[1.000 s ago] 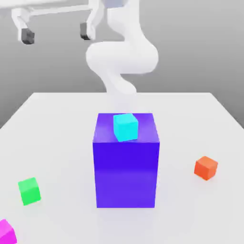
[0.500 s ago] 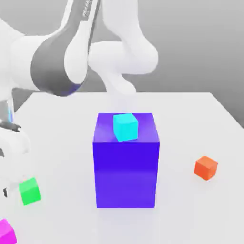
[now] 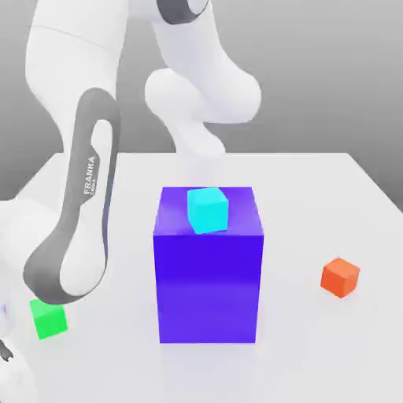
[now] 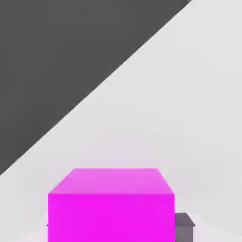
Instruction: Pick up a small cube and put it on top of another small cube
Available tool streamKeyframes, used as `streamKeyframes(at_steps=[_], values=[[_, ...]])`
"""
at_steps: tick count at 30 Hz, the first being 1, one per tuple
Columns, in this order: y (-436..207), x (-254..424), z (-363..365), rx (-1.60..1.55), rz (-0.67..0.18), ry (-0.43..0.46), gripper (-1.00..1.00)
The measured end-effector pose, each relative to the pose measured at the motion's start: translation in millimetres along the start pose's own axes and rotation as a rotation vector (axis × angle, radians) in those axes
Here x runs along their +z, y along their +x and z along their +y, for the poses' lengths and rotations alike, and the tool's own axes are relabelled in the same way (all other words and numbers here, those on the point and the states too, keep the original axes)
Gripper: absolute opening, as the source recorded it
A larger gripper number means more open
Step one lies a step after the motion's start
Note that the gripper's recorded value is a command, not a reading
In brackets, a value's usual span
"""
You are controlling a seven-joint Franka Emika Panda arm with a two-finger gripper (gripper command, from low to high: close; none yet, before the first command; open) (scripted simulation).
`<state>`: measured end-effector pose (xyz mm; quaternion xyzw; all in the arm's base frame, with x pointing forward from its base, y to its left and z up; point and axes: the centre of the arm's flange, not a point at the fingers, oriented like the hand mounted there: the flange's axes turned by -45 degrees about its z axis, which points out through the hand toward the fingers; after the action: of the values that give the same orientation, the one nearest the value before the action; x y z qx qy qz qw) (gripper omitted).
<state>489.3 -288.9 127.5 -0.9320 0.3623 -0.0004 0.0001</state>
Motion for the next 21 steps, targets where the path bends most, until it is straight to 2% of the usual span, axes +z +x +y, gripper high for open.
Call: streamKeyframes(at_steps=[5, 13, 18, 21], values=[[-1, -56, 1, 0.002, -0.001, 0.001, -1.00], [-66, -99, 57, 0.141, -0.010, 0.025, -1.00], [-114, -112, 89, 0.224, -0.002, 0.004, -1.00], [-120, -84, 90, 0.228, 0.000, 0.001, -1.00]])
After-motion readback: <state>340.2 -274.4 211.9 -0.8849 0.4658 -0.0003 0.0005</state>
